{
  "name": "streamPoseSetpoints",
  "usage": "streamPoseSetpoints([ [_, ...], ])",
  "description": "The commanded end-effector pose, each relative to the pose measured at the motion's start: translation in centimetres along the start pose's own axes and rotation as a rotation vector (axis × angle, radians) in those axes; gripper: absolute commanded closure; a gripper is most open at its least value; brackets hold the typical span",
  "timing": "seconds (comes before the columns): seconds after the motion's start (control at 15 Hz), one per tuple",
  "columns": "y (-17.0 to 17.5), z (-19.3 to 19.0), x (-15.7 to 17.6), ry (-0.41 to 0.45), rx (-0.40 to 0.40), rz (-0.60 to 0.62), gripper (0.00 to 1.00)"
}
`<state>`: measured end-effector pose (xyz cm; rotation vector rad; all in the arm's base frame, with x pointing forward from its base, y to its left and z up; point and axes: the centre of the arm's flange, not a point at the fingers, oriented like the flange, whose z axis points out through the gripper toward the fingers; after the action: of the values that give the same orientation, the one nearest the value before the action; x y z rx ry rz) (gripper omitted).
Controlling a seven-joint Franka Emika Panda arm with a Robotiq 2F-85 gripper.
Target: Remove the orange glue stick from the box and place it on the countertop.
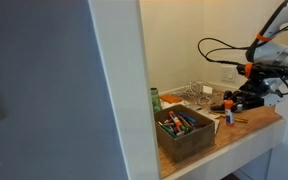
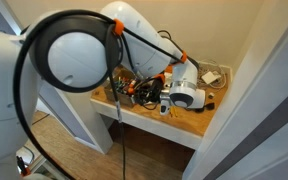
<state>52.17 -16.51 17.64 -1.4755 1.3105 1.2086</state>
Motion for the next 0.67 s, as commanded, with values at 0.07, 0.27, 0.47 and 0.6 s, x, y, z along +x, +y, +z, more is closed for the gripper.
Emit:
streamPoseSetpoints([
  [0.07,-0.5,-0.3,3.1,-0.053,0.049,0.031,0.92],
  [0.27,-0.6,-0.1,5.0,-0.068,0.069,0.044,0.92],
  [0.47,-1.0,0.1,6.5,-0.088,0.089,0.053,0.92],
  [0.6,-1.4,0.2,7.3,-0.096,0.099,0.057,0.92],
])
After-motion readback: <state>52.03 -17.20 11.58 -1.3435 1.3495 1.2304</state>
